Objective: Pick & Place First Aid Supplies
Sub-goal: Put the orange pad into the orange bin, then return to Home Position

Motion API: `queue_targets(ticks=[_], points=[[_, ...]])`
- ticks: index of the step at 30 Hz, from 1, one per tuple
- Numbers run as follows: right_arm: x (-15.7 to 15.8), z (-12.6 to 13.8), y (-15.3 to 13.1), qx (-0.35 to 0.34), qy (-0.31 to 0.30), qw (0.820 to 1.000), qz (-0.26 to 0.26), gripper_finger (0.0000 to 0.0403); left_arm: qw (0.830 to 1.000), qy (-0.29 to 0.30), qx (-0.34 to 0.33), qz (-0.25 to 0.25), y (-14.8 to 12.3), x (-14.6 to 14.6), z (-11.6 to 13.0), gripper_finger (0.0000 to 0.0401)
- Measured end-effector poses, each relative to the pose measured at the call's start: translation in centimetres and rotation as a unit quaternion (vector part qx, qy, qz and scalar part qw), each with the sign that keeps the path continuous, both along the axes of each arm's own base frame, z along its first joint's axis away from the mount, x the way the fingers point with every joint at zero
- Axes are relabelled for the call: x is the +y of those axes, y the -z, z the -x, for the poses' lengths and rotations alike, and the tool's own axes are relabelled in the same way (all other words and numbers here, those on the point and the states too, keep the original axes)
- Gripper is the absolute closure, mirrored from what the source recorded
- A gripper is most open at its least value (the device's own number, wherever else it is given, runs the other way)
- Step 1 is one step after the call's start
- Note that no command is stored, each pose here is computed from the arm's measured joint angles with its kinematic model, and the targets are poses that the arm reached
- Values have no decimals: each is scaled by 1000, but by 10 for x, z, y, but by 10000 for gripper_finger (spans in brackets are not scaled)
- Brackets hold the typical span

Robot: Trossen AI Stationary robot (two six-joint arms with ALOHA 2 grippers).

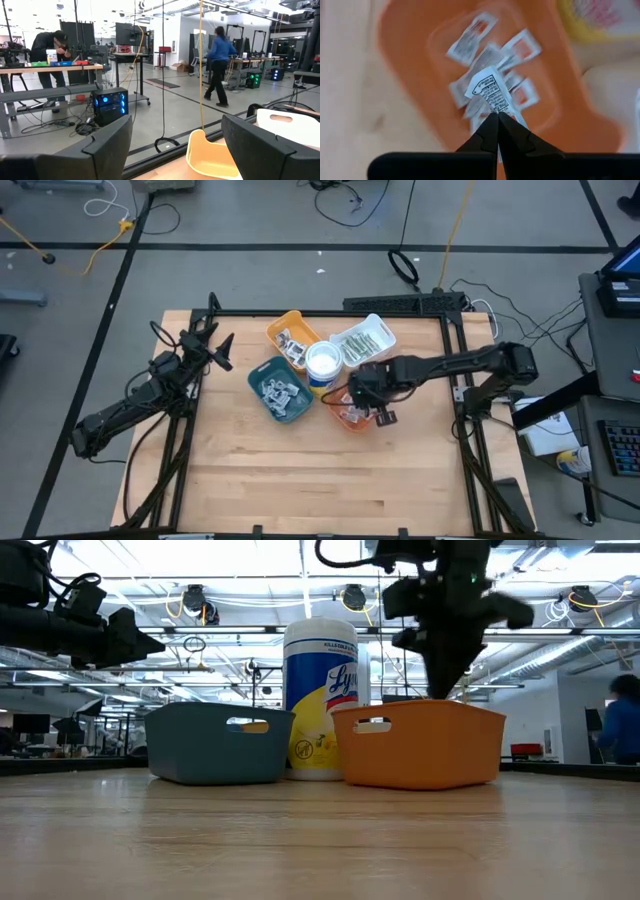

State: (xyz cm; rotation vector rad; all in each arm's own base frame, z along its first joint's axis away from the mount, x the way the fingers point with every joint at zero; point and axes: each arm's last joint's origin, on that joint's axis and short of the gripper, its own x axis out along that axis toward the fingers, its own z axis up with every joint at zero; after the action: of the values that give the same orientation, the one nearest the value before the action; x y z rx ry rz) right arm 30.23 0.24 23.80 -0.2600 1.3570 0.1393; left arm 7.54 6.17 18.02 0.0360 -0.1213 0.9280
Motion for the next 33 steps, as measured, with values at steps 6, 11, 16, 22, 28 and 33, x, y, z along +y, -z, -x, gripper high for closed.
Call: queue_targets(ticks=[6,11,16,22,28,33], points=[[10,0,29,-30,-51,996,66,403,1000,0,0,0,0,0,0,93],[10,6,43,-16,-56,993,103,403,1000,0,0,0,0,0,0,93],[10,4,43,-27,-54,993,104,391,1000,0,0,0,0,0,0,93],[14,4,41,-40,-32,998,27,320,1000,0,0,0,0,0,0,93],[10,4,30,-91,46,995,4,239,1000,0,0,0,0,0,0,93],[-2,16,21,-188,95,977,-13,210,1000,0,0,0,0,0,0,93]])
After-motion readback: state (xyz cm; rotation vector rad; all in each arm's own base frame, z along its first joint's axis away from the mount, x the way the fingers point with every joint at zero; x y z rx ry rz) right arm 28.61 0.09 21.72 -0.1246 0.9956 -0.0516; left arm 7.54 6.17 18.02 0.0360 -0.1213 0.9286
